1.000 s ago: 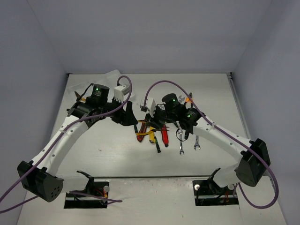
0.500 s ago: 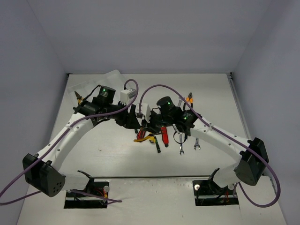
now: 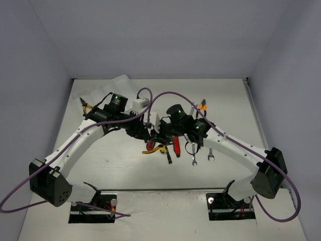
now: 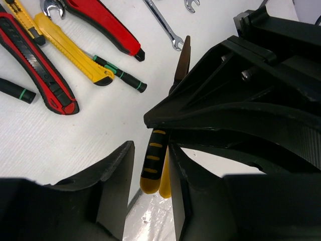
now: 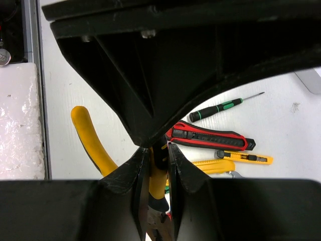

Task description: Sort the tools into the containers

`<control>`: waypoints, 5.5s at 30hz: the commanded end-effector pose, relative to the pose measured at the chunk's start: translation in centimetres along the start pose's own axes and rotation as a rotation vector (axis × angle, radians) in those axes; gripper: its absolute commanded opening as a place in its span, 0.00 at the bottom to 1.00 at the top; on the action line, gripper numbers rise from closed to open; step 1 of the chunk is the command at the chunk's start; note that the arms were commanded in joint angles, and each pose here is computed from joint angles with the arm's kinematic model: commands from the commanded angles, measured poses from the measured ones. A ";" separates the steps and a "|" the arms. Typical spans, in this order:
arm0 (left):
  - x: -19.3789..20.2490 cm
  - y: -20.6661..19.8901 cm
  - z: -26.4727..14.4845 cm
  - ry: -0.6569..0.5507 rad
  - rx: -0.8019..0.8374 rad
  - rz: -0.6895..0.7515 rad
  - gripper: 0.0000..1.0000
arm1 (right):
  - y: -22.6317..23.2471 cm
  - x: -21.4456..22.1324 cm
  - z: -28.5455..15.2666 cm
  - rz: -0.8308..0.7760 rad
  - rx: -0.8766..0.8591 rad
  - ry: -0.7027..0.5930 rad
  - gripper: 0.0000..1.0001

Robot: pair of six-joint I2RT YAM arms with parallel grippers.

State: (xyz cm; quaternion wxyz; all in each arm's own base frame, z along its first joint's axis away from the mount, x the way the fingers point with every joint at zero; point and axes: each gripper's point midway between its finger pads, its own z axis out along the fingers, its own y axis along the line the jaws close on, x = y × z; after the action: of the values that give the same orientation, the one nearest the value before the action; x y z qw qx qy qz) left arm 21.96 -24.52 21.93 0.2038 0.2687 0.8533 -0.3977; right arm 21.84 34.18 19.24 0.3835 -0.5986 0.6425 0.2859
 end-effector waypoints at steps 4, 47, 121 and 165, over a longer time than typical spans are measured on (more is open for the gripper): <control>-0.1 -1.0 0.3 0.000 0.059 0.035 0.23 | -0.6 -4.5 -0.8 -0.068 0.014 -0.119 0.00; -3.8 23.2 -26.3 -1.249 -1.207 -0.574 0.00 | -10.3 5.0 -11.3 0.443 0.795 -0.051 0.55; 0.6 9.7 -13.7 -0.579 -0.626 -0.193 0.78 | -29.9 29.1 -10.7 1.146 1.190 0.199 0.33; -10.8 -4.1 -2.8 -0.636 -0.114 -0.100 0.77 | -8.2 -3.2 -8.6 0.459 0.590 -0.421 0.00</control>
State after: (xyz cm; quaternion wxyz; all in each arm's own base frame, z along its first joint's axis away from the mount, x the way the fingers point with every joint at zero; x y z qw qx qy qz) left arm 25.99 -26.53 28.45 0.4001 0.1015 0.8263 -0.3832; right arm 28.84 26.16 22.04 0.5241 -0.2458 0.7794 0.2398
